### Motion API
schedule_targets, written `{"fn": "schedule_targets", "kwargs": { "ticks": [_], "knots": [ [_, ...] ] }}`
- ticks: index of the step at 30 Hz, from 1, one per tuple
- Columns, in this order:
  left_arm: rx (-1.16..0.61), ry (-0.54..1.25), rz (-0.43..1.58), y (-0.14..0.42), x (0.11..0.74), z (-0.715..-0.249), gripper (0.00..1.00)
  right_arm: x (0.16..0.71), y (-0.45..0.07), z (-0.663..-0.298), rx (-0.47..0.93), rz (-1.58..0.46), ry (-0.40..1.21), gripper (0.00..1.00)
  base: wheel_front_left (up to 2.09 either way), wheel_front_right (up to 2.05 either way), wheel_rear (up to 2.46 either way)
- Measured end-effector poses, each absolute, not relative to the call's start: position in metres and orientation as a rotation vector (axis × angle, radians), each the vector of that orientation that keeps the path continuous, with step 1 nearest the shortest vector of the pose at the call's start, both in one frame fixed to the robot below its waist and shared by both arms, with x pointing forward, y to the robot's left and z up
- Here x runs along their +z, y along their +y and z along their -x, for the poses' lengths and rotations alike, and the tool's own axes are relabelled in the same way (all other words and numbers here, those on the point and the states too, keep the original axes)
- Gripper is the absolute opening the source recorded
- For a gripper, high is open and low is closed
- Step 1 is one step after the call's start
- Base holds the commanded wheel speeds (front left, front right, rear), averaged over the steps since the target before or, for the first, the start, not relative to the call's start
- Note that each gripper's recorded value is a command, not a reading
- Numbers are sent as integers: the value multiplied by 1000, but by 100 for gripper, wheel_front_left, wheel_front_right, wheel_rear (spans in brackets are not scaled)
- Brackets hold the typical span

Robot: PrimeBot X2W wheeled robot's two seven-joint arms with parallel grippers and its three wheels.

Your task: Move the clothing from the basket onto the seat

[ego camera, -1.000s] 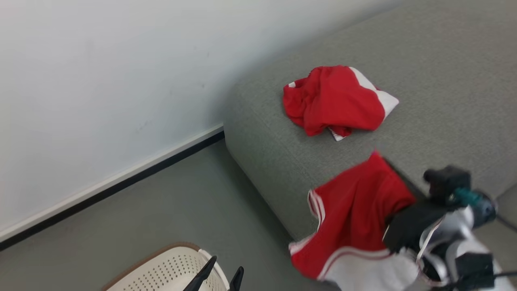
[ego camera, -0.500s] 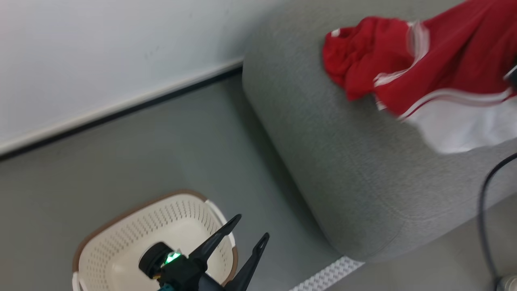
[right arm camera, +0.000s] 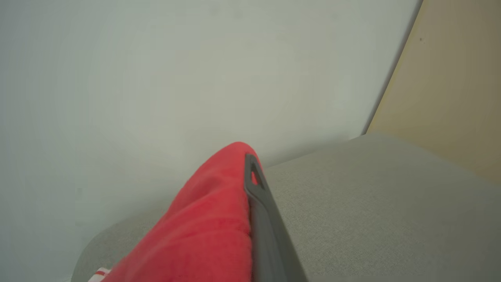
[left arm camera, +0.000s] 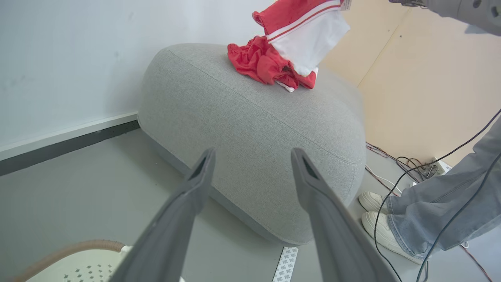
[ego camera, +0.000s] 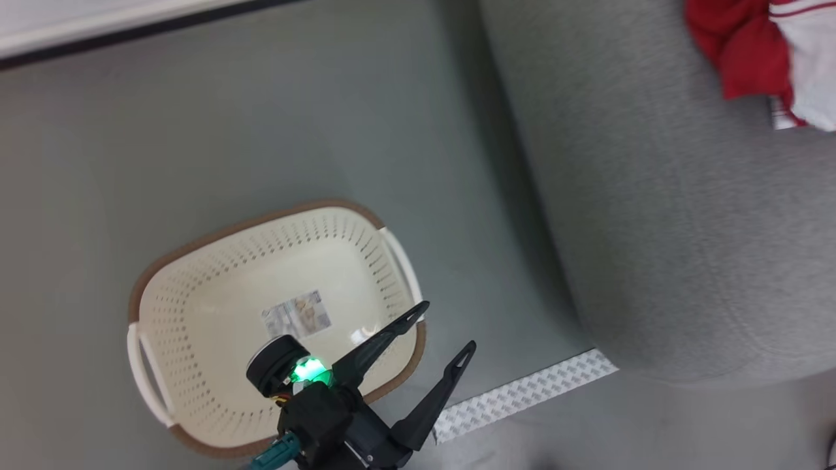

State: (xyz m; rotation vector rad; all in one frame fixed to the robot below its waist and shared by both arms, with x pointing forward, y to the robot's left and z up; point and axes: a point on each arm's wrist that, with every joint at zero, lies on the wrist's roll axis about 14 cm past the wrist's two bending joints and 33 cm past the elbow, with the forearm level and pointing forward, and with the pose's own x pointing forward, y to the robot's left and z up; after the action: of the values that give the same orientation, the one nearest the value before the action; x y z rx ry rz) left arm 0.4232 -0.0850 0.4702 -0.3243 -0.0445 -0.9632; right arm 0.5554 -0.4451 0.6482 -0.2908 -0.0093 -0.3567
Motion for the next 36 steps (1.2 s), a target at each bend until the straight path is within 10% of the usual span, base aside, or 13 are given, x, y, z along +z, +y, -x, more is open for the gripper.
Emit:
{"fn": "schedule_targets", "kwargs": {
  "ticks": [4,5,6,20,36],
  "knots": [
    [-900,3,328,-69,445,-433,100,570,-454,-574,-388,232,76,0,0,0,0],
    [-889,15,326,-66,440,-434,100,548,-449,-577,-376,217,110,24,0,0,0],
    [-878,25,323,-62,436,-435,100,527,-442,-579,-362,212,145,100,0,0,0],
    [-756,46,332,-38,455,-423,100,445,-382,-548,-182,271,327,100,0,0,0],
    [-647,-9,314,-17,507,-362,100,487,-327,-439,-86,123,243,100,0,0,0]
  ]
}}
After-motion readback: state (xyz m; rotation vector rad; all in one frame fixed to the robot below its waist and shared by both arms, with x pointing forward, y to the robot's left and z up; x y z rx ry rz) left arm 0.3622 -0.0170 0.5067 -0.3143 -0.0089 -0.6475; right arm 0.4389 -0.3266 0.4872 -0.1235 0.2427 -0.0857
